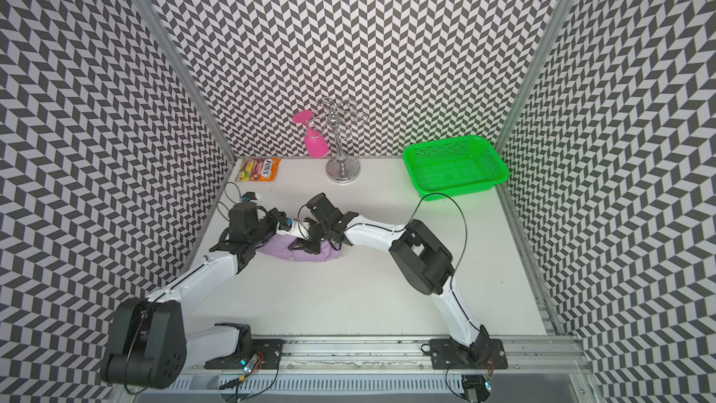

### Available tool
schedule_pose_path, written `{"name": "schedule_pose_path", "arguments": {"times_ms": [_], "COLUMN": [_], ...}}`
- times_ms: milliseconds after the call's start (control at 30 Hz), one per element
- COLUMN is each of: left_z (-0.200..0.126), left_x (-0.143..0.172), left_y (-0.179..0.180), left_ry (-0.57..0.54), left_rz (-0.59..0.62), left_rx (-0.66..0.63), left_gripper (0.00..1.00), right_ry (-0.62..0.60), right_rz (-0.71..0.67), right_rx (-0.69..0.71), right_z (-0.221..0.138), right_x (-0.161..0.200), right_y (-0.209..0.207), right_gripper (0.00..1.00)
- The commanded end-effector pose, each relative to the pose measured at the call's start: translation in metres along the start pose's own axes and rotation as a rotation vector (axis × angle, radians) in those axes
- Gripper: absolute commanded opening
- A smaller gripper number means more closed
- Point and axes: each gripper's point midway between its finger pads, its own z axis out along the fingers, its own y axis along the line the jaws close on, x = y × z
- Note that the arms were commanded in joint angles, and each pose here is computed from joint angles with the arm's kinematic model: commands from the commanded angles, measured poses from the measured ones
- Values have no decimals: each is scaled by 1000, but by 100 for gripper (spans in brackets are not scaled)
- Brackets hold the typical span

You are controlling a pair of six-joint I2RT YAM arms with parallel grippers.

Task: Roll up the long pants
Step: Place the long pant in the bin.

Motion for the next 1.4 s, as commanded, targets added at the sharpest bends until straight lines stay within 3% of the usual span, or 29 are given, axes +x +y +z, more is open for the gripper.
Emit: {"name": "schedule_pose_path", "arguments": {"times_ms": [0, 133, 367, 467, 600, 733, 967, 1100, 1200, 1367], "left_z": [-34, -50, -44, -38, -32, -30, -25, -19, -17, -13], "left_x": [-52, -64, -60, -53, -44, -39, -28, -20, -15, -9], "left_y": [-22, -23, -29, -33, -35, -36, -36, -34, -31, -30], "left_ry": [-158, -217, -173, -138, -105, -84, -38, -7, 1, 20], "left_rz": [-49, -47, -29, -14, -2, 17, 30, 29, 24, 19], "left_rx": [75, 78, 121, 148, 171, 175, 191, 198, 194, 194], "left_gripper": [0, 0, 0, 0, 0, 0, 0, 0, 0, 0], "right_ry": [150, 78, -14, -126, -284, -377, -311, -228, -121, 117], "right_rz": [389, 401, 462, 474, 481, 465, 423, 357, 338, 331], "right_rx": [221, 286, 418, 488, 693, 903, 1352, 1538, 1596, 1665], "right_z": [-65, -104, -164, -218, -312, -404, -540, -593, -612, -614], "right_x": [89, 68, 44, 14, -25, -31, -10, 6, 28, 81], "right_y": [-89, -112, -149, -169, -198, -231, -281, -301, -318, -335], "right_gripper": [0, 0, 0, 0, 0, 0, 0, 0, 0, 0]}}
